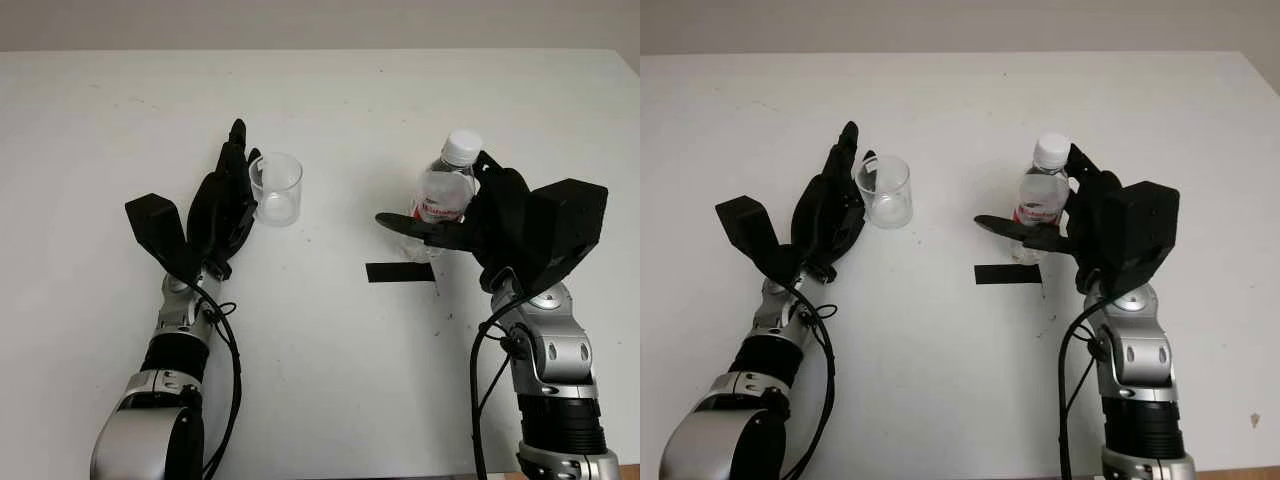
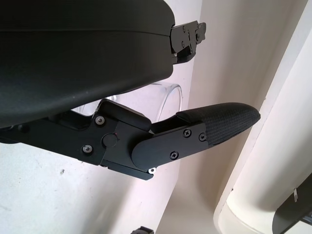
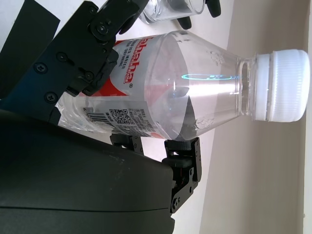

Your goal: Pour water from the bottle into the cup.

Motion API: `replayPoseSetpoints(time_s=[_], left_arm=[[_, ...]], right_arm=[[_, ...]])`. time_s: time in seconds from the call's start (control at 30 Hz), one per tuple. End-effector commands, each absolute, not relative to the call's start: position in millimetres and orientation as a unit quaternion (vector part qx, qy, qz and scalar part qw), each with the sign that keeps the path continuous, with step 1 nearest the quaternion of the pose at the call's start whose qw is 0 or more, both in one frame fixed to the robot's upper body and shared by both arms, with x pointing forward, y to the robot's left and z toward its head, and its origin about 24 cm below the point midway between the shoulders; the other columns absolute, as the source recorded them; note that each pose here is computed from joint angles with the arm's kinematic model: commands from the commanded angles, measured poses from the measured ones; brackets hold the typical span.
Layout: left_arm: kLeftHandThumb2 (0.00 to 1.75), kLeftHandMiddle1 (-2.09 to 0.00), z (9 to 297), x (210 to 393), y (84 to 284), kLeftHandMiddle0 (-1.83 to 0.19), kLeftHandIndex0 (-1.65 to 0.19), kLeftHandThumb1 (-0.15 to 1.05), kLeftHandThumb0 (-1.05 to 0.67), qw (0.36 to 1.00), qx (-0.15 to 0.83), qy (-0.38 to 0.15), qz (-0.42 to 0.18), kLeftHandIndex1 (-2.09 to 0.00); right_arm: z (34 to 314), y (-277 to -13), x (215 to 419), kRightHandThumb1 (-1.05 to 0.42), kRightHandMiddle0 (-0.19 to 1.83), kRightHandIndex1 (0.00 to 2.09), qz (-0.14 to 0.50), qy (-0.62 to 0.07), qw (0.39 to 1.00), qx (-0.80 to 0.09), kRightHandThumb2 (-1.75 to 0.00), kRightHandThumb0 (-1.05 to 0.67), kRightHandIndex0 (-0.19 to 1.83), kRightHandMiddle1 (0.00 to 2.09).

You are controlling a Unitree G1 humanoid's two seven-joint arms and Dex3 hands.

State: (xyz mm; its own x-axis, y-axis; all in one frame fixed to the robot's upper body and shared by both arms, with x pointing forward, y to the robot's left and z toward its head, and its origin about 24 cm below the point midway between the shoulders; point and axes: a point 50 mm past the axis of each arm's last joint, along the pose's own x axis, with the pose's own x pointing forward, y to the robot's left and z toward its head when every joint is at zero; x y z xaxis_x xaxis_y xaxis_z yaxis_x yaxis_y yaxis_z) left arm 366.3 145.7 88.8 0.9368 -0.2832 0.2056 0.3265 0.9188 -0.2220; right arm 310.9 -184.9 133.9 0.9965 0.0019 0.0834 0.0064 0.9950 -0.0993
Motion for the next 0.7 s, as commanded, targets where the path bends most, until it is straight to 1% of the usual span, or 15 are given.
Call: replayPoseSetpoints(time_s=[0.0, 0.1, 0.3, 0.53, 0.67], left_arm=[[0.72, 0.0, 64.2, 356.7, 149.8, 0.19, 0.19, 1.05, -0.82, 0.979, -0.132, -0.043, -0.147, 0.0], [0.72, 0.0, 64.0, 356.3, 151.0, 0.19, 0.19, 1.05, -0.83, 0.979, -0.132, -0.042, -0.147, 0.0], [0.72, 0.0, 63.0, 355.8, 153.1, 0.19, 0.19, 1.05, -0.82, 0.979, -0.13, -0.039, -0.149, 0.0], [0.72, 0.0, 63.6, 356.2, 153.4, 0.19, 0.19, 1.05, -0.83, 0.98, -0.13, -0.038, -0.146, 0.0], [0.7, 0.0, 64.0, 356.2, 154.8, 0.19, 0.19, 1.05, -0.83, 0.98, -0.131, -0.037, -0.143, 0.0]], right_arm=[[137.3, -180.3, 310.6, -1.05, 0.93, 2.09, 0.006, -0.051, 0.998, -0.045, -0.18, -0.37, 1.22, 2.09], [135.2, -178.3, 311.1, -1.05, 1.04, 2.09, 0.01, -0.041, 0.998, -0.042, -0.19, -0.36, 1.31, 2.09], [130.0, -176.2, 311.3, -1.05, 1.16, 2.09, 0.016, -0.025, 0.999, -0.025, -0.21, -0.34, 1.36, 2.09], [129.8, -168.9, 310.1, -1.05, 1.21, 2.09, 0.015, -0.007, 1.0, -0.018, -0.2, -0.34, 1.4, 2.09], [127.3, -168.1, 309.7, -1.05, 1.16, 2.09, 0.007, 0.007, 1.0, -0.018, -0.2, -0.34, 1.3, 2.09]])
